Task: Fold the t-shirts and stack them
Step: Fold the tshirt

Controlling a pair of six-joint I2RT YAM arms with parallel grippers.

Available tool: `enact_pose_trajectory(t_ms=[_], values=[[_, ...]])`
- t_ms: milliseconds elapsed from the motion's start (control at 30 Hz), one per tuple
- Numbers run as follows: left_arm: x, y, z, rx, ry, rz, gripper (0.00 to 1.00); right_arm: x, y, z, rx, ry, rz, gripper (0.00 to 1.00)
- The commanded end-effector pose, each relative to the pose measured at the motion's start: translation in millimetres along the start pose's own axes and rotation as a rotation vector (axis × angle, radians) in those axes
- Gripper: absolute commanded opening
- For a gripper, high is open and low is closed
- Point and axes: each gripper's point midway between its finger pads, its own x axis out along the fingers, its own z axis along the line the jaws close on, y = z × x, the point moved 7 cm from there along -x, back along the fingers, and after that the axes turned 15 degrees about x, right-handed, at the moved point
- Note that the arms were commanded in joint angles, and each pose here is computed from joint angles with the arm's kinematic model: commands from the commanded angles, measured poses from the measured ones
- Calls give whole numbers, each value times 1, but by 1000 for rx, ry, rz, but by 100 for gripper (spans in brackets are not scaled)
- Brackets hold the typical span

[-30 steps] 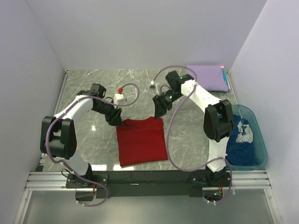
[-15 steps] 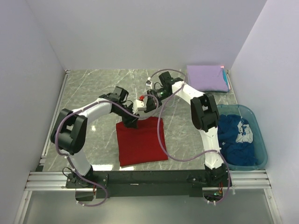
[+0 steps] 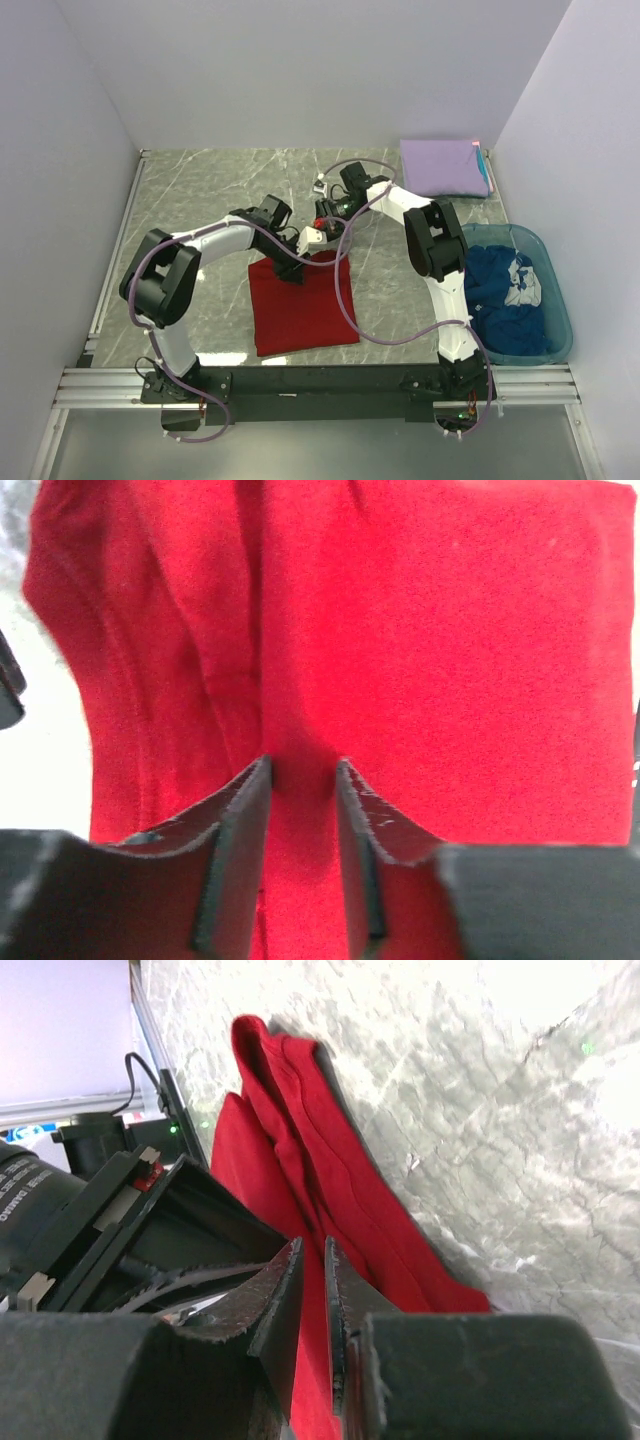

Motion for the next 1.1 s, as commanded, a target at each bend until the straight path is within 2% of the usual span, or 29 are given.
enact_pose_trajectory(t_ms=[0,33,133,233,567,767,1067], values=[[4,-4,-12,-6,52,-21,34,-11,-1,23,-68,-54,-25,22],[4,-4,-13,-5,56,-19,29,-10,-1,24,-69,-58,-26,21],[3,-10,-17,13,53,-12,8,-5,-1,28,-71,-74,-23,21],[0,-20,-19,48,29,-7,1,6,2,28,-57,-88,3,20],[-9,-33,-23,83,-69,63,1,49,21,5,-18,-67,140,18],[-16,-44,-17,90,-124,84,1,59,30,-14,25,-45,186,18],[-35,-66,-1,174,-216,83,1,61,41,-26,56,-39,228,17]])
